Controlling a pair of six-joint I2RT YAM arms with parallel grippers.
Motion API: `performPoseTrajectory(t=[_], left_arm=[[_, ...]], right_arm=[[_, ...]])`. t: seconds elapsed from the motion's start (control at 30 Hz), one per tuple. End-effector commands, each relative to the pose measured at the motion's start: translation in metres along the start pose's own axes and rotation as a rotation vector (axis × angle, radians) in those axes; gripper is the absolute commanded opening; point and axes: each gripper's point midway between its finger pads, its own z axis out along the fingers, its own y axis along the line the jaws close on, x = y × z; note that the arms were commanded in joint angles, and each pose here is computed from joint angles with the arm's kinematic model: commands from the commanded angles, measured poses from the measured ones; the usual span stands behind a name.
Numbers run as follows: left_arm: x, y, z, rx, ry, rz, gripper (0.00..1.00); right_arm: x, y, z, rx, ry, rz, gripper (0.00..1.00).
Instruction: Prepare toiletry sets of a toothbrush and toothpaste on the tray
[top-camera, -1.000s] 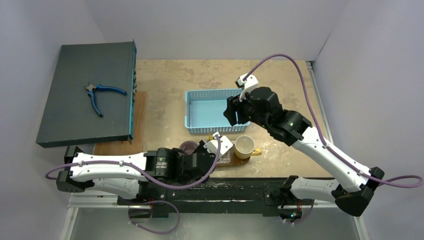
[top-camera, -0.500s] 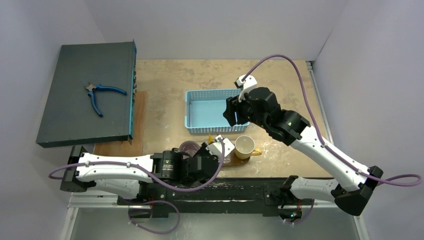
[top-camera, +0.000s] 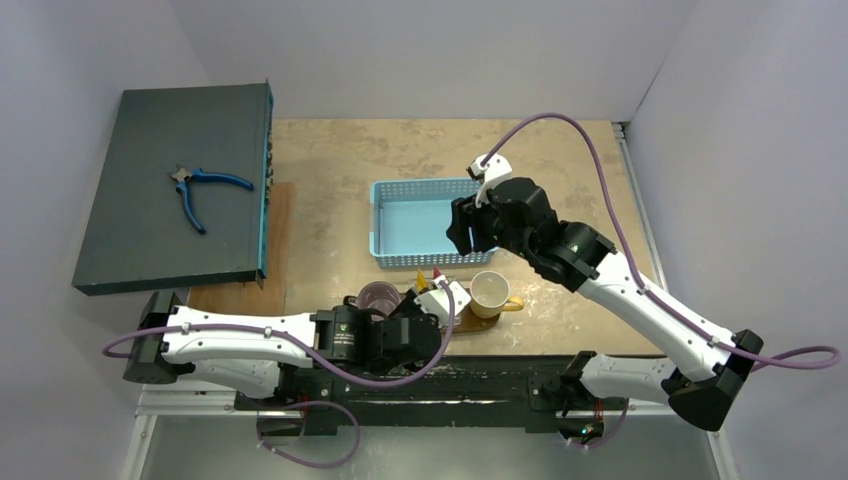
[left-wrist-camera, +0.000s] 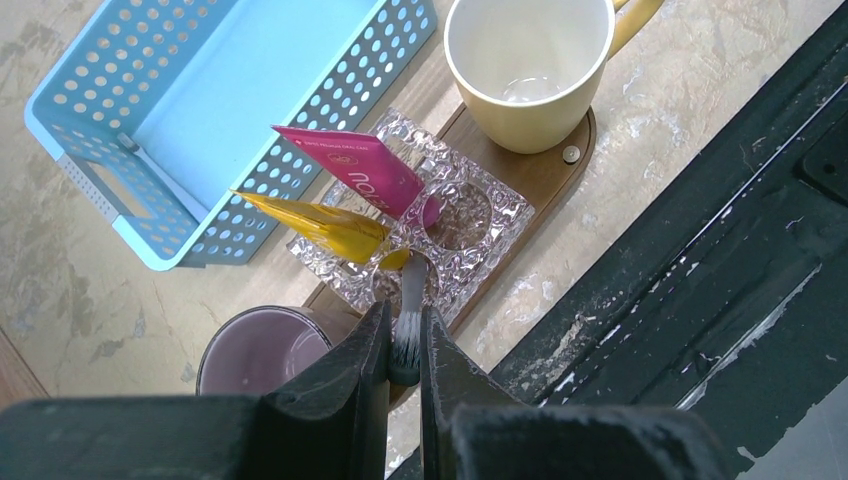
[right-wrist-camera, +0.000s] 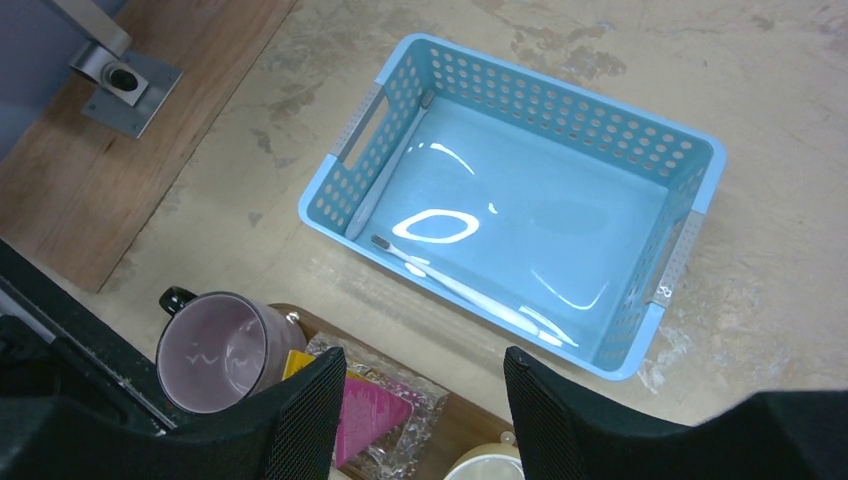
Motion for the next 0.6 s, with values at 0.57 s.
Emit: performPoseTrajectory(t=[0.57], left_arm=[[-0.0036, 0.0006, 0.0058, -0.02, -0.072, -0.067, 0.0]], right_arm=[[0.004, -0.0047, 0.0017, 0.022, -0.014, 0.029, 0.62]])
